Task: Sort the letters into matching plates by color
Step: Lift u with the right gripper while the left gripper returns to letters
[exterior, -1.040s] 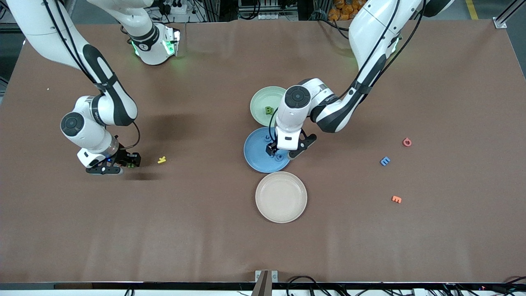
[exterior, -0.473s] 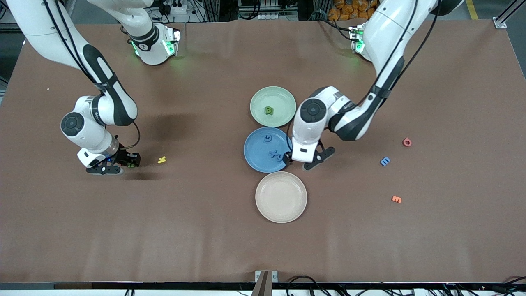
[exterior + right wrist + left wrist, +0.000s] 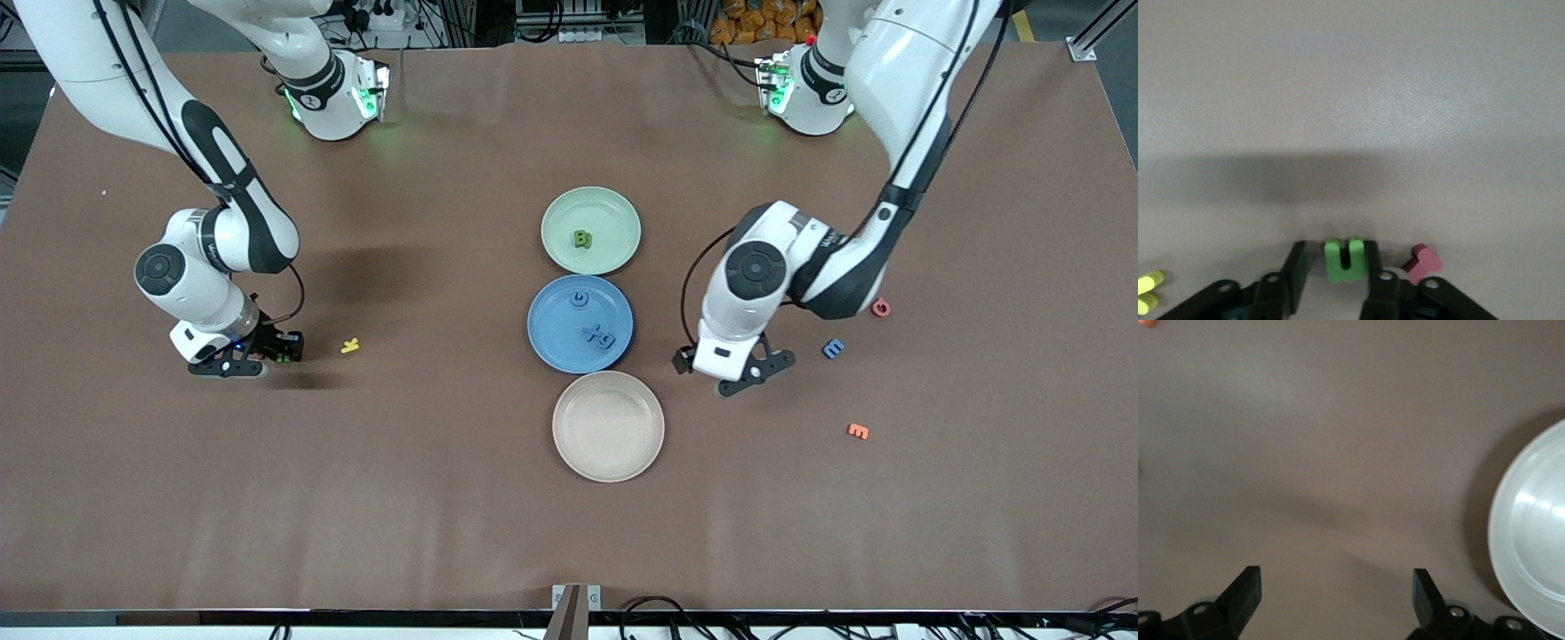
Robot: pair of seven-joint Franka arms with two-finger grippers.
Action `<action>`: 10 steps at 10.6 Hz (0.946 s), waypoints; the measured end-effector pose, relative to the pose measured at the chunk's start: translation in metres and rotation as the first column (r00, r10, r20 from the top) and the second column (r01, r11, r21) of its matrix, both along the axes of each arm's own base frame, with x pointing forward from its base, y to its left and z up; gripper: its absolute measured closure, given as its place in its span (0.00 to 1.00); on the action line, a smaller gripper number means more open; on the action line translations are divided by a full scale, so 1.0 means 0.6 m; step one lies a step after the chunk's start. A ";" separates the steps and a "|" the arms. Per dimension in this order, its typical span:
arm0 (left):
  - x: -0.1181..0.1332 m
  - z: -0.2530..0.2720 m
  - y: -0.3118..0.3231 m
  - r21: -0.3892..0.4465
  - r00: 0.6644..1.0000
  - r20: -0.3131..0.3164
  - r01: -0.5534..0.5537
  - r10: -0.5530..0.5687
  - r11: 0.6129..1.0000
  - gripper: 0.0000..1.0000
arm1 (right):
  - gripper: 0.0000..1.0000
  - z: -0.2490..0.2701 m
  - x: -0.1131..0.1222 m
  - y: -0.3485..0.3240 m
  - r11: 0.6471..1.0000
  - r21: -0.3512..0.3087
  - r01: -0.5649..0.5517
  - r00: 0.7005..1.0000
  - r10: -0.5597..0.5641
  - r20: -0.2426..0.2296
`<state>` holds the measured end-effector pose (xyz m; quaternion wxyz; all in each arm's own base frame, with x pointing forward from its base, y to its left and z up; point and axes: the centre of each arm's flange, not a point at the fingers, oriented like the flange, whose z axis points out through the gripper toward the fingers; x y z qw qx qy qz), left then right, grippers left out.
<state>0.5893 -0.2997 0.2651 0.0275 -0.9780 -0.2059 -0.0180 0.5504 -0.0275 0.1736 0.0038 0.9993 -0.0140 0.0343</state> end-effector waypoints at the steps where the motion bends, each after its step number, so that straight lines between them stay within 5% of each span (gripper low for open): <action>1: 0.013 0.004 0.036 0.009 0.999 -0.010 0.032 -0.032 0.999 0.00 | 0.74 0.002 0.001 0.000 1.000 0.000 0.000 1.000 0.000 0.004; 3: 0.035 0.016 0.120 0.023 0.987 -0.028 0.162 -0.161 0.987 0.00 | 0.74 0.002 0.001 0.000 1.000 0.000 -0.001 1.000 0.001 0.004; 10: 0.027 0.043 0.336 0.026 0.851 -0.105 0.519 -0.514 0.854 0.00 | 0.74 0.051 0.038 0.158 0.995 0.049 0.083 0.996 -0.085 0.033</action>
